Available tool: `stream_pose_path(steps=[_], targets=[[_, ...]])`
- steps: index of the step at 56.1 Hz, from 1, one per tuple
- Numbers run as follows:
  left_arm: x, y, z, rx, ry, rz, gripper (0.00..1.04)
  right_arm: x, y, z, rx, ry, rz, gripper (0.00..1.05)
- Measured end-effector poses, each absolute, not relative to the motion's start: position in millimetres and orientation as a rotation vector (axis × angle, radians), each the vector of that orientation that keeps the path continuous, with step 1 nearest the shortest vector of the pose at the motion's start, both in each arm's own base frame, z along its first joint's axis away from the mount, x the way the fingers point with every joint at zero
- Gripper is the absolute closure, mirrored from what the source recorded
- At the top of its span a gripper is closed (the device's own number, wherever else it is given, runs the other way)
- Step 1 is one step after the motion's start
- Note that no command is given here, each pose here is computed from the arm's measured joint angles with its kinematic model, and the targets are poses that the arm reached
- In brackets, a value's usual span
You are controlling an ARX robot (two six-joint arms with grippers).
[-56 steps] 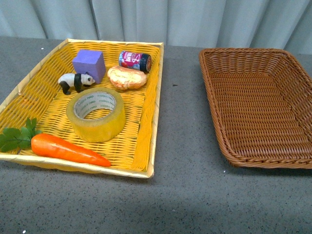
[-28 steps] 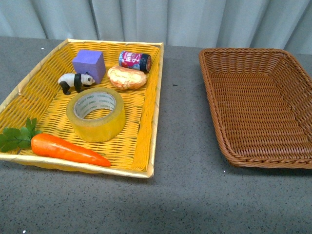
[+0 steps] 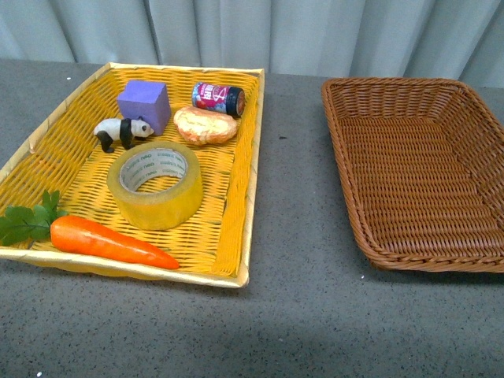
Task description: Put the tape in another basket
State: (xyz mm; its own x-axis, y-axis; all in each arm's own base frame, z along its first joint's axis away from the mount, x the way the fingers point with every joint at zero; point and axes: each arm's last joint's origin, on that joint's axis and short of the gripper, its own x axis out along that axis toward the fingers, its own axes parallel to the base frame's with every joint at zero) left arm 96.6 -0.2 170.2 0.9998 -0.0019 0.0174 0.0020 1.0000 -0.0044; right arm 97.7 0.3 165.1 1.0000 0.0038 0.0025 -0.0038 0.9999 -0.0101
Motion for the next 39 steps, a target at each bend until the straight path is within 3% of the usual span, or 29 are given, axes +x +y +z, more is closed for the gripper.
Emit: stream_pose_path(steps=[39], targets=[[97.0, -0.2, 169.1, -0.014, 0.007, -0.024, 0.07, 97.7, 0.3, 165.1, -0.01, -0.003, 0.004, 0.09]])
